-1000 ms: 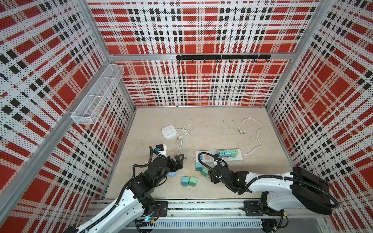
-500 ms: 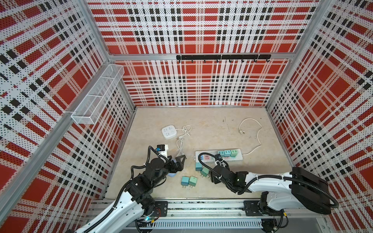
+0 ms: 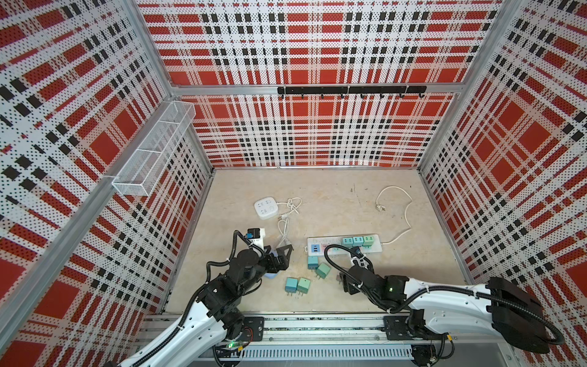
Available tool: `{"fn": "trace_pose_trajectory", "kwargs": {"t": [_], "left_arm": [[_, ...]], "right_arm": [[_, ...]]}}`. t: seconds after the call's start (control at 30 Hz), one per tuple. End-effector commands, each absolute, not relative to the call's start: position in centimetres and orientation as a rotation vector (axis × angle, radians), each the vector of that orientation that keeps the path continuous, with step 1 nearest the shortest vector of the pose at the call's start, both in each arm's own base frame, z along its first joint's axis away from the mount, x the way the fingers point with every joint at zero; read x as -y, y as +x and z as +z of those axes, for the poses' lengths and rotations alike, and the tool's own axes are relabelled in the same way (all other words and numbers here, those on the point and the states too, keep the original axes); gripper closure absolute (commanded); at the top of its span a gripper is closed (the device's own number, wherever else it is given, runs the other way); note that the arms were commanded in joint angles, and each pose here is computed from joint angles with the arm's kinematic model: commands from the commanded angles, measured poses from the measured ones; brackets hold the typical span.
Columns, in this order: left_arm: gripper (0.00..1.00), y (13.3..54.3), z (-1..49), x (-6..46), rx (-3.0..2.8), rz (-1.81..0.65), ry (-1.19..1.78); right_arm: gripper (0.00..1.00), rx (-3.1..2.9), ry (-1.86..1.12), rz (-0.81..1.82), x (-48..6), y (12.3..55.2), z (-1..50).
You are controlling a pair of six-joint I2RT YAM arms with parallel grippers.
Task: Insert plugs into power strip
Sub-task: Move the plug to the bottom-center of the table, then pick up the plug from the bottom-center of the table.
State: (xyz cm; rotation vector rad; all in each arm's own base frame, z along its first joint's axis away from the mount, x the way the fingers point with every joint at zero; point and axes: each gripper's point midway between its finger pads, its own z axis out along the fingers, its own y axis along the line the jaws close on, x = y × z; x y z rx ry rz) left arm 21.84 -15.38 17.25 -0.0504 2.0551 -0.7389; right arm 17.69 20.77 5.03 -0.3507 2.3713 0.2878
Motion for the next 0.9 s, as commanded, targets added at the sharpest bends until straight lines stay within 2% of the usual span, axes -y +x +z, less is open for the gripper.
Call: {"fn": "trace_pose_trajectory", "kwargs": {"t": [0.0,0.23,0.47,0.67,0.87], "left_arm": [[0.01,22.0,17.7,15.5,-2.027,-0.756,-0.045],[0.01,21.5,18.2,16.5,-1.972,-0.826,0.026],[0.00,21.2,18.3,16.2,-1.940,-0.846,0.021],[0.01,21.1,18.4,16.1,-1.924,-0.852,0.013],[0.00,21.3,18.3,16.2,-1.927,-0.853,0.008]], "right_arm": [[0.24,-2.358,-0.358,0.291,-21.0,17.7,5.6],[0.17,-2.379,-0.382,0.275,-22.2,18.0,4.6],[0.16,-2.420,-0.424,0.240,-23.3,17.9,2.8],[0.17,-2.436,-0.433,0.217,-23.4,17.8,2.0],[0.24,-2.438,-0.419,0.224,-23.0,17.6,1.9]]}}
